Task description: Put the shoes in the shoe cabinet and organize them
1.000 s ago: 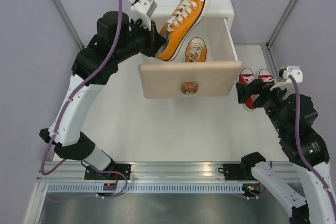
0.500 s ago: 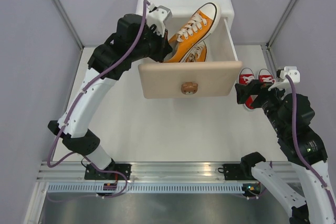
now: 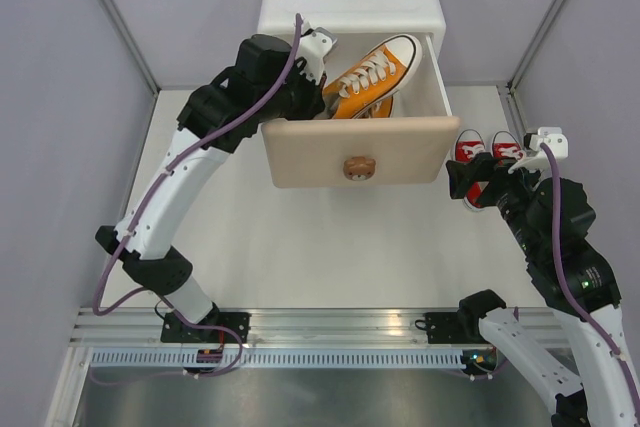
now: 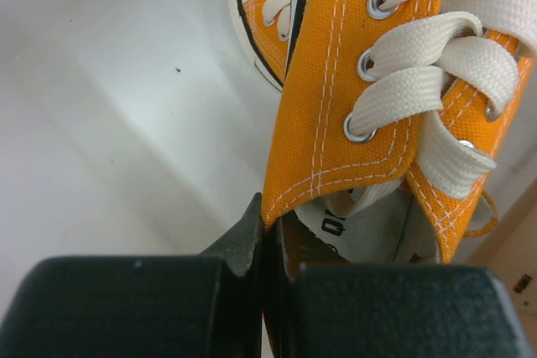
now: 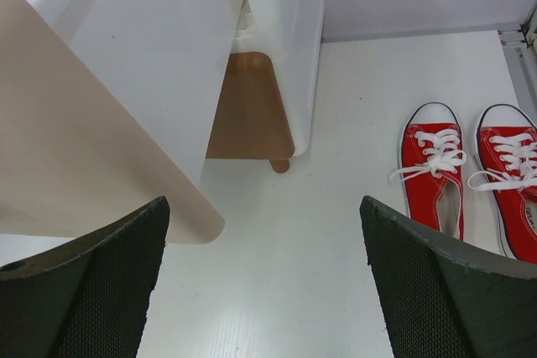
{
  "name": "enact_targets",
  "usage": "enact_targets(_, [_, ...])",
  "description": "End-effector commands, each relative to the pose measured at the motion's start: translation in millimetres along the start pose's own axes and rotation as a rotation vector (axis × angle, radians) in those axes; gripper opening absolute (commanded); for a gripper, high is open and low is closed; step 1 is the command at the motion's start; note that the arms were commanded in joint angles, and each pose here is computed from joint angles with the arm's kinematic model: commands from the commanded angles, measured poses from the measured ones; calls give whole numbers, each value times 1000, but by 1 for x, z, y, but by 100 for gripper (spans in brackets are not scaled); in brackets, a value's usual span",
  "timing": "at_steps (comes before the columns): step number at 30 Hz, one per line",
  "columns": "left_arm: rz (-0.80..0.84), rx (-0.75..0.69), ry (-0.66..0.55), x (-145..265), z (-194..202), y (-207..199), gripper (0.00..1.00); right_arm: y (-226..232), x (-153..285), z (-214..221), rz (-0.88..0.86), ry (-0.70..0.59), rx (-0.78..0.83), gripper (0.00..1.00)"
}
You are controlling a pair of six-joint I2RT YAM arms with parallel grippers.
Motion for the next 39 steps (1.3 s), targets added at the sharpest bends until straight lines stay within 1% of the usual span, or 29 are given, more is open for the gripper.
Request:
enact_targets(1, [-92, -15, -75, 3, -20, 16, 2, 0, -1, -6, 2, -31, 2, 98])
enact_targets(10, [-147, -20, -52, 1, -17, 25, 2, -1, -3, -4, 6, -26, 1, 98])
enact_targets(13, [-179, -20, -23, -2, -11, 30, 2, 0, -3, -5, 4, -30, 2, 98])
enact_targets(20, [-260, 21, 17, -9, -3, 40, 2, 0, -5, -3, 5, -22, 7, 98])
enact_targets(23, [-315, 85, 10, -9, -4, 46, 2, 0, -5, -4, 6, -24, 9, 98])
enact_targets(28, [-343, 178, -32, -6, -12, 47, 2, -1, -6, -4, 12, -20, 16, 98])
enact_targets(36, [-431, 276, -43, -6, -8, 55, 2, -2, -5, -5, 16, -24, 22, 98])
enact_targets(39, [-442, 312, -79, 1, -16, 56, 2, -2, -4, -5, 14, -25, 22, 98])
Point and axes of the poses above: each gripper's point midway between its finger pads, its own x axis back along the fingers, its own y axis along the line the jaws close on, z = x × y, the point moved 2 cm from there along x, back along the fingers, and after that the axes turned 5 degrees about x, right-handed, at the moved point
